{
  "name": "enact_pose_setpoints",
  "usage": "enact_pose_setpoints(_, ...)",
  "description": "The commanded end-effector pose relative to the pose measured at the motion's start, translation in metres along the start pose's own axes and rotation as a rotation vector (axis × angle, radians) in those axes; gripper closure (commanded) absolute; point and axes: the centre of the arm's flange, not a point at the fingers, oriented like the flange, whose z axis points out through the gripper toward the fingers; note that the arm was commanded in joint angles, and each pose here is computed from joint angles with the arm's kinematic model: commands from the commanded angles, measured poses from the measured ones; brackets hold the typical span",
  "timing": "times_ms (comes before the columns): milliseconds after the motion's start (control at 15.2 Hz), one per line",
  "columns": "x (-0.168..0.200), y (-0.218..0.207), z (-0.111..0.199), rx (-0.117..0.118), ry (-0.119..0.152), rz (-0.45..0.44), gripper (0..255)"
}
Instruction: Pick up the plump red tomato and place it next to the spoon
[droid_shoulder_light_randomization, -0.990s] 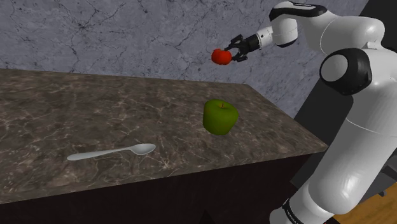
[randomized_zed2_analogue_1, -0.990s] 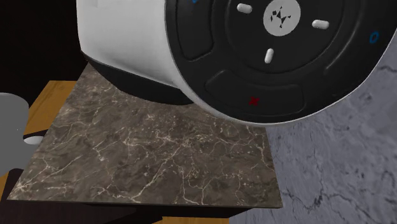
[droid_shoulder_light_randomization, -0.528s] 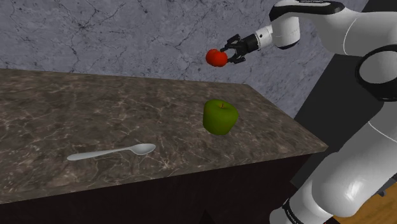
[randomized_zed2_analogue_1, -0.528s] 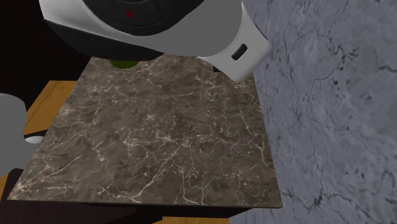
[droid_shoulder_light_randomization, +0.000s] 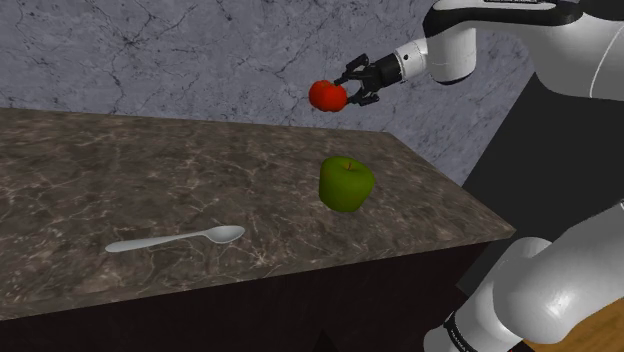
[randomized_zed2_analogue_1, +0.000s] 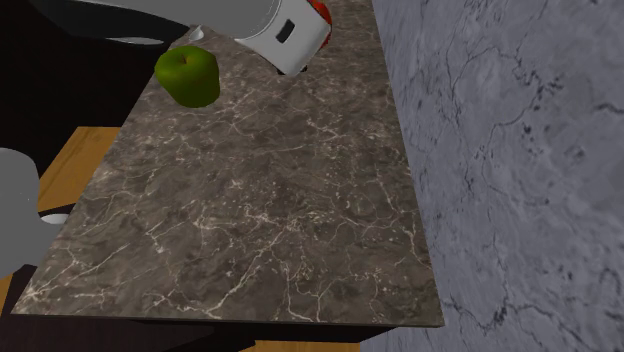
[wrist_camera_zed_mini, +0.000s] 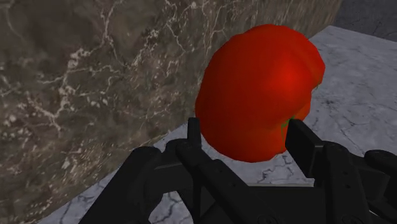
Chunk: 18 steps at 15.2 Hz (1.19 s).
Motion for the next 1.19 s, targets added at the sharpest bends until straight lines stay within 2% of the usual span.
enact_pose_setpoints(0,-0.021,-0.014,0.007,-0.001,0.001,0.000,255)
enact_pose_setpoints(1122,-0.202,-0.123,0.083,-0.001,0.001,0.000,255)
